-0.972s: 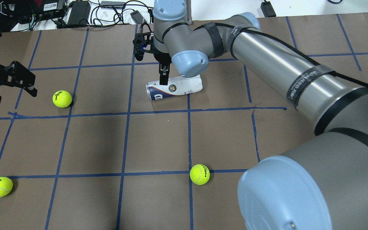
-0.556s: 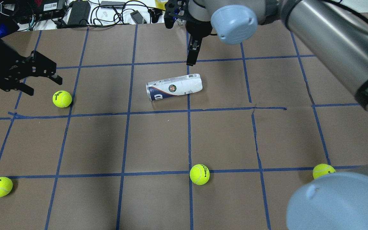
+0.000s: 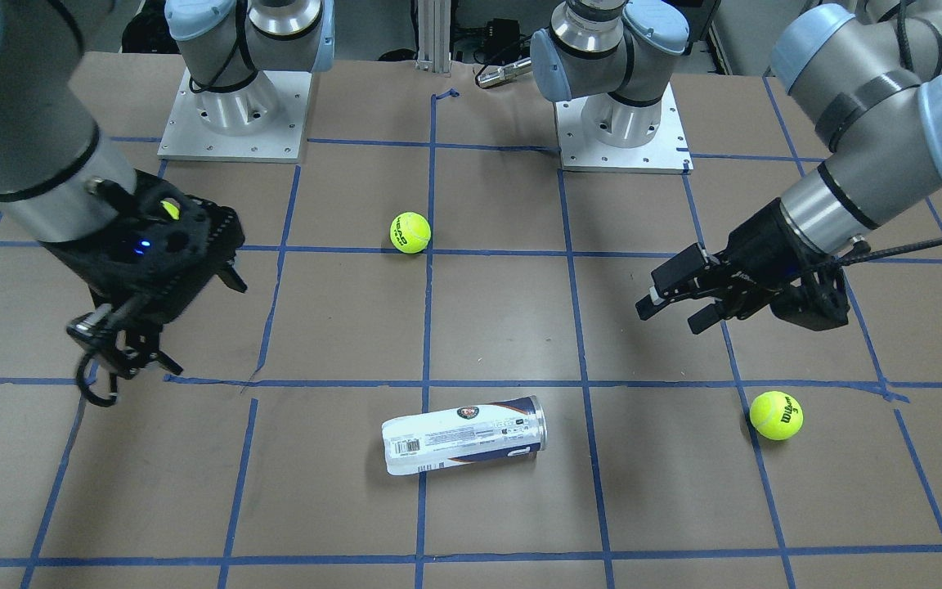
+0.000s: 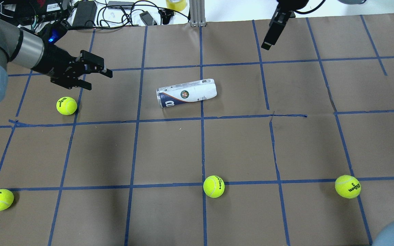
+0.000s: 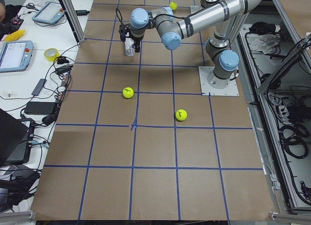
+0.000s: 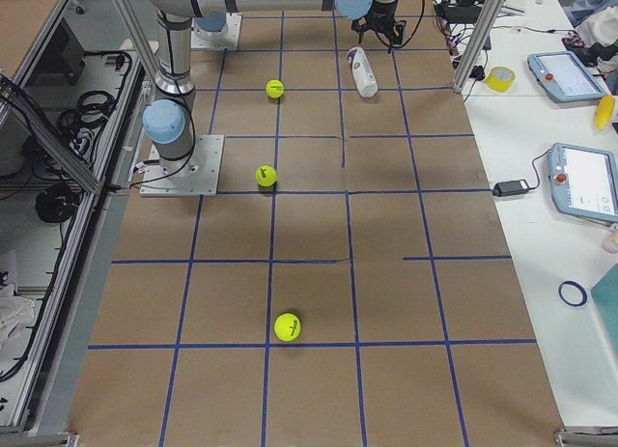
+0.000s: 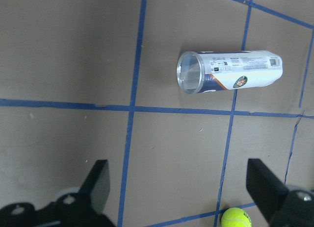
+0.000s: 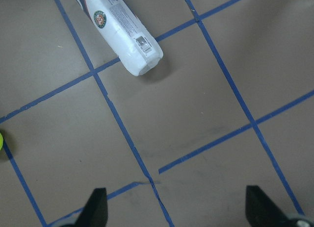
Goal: Lift up tennis ball bucket
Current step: 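Grasp the can's open end with the left gripper while the right arm withdraws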
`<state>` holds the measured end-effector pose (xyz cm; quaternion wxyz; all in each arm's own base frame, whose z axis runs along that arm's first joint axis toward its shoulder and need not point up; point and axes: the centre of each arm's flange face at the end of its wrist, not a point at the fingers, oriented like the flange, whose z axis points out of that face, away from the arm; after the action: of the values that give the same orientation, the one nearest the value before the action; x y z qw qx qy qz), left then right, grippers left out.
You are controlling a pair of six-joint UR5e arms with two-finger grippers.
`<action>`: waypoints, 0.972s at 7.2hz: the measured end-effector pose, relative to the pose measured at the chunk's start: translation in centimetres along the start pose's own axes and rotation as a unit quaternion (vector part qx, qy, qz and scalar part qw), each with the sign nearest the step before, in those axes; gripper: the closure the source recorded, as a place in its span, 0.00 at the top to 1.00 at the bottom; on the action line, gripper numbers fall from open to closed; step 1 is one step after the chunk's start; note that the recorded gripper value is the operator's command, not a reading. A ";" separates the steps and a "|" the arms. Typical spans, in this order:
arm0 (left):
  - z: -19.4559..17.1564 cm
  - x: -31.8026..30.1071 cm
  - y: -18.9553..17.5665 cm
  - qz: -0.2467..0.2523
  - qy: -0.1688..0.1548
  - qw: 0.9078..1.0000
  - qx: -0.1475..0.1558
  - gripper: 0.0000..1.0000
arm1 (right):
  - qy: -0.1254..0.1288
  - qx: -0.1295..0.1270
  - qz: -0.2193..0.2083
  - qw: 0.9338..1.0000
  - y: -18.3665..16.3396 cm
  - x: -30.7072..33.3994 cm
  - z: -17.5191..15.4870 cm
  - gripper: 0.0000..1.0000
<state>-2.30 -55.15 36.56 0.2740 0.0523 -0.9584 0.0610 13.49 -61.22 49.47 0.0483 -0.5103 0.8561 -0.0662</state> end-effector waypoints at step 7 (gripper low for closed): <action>15.5 -2.1 -3.0 0.038 0.086 0.995 -0.016 1.00 | 0.057 -0.055 0.263 0.962 5.0 -4.5 -7.2 1.00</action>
<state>-8.14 -60.26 22.66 0.3538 0.0060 -0.9334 0.0602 10.18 -54.43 55.82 -0.0131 -0.2649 0.9636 -0.0334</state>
